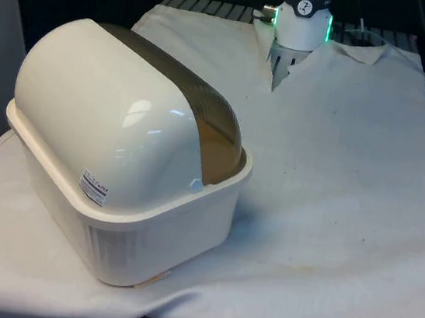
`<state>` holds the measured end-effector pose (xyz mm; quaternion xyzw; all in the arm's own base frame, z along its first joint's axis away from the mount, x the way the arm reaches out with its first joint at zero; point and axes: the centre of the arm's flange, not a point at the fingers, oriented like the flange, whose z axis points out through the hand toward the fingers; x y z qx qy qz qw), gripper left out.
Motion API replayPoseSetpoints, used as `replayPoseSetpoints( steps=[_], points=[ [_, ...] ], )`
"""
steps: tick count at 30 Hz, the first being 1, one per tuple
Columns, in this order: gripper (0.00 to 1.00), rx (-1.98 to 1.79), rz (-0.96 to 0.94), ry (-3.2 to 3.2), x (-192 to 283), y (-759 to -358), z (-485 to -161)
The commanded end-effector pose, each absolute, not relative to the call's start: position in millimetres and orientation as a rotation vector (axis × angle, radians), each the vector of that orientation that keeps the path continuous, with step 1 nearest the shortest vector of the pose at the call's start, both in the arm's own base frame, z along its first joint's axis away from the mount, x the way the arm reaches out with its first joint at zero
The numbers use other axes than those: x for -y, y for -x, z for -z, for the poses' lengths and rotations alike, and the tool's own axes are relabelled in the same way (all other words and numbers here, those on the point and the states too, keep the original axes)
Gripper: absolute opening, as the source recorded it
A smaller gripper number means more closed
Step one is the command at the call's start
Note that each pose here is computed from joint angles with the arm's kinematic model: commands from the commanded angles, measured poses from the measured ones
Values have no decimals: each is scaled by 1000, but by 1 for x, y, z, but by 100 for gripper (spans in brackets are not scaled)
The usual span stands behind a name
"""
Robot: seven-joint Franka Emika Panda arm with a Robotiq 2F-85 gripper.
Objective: Open the lid, then close it.
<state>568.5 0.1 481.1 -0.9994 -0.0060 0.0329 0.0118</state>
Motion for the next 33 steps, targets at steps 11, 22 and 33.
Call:
replayPoseSetpoints(
  steps=[11,22,33],
  points=[
    [36,19,-98,3117,0,-567,-482],
    [0,10,-78,3121,0,-568,-482],
    [0,-16,-6,3136,1,-566,-473]
  ],
)
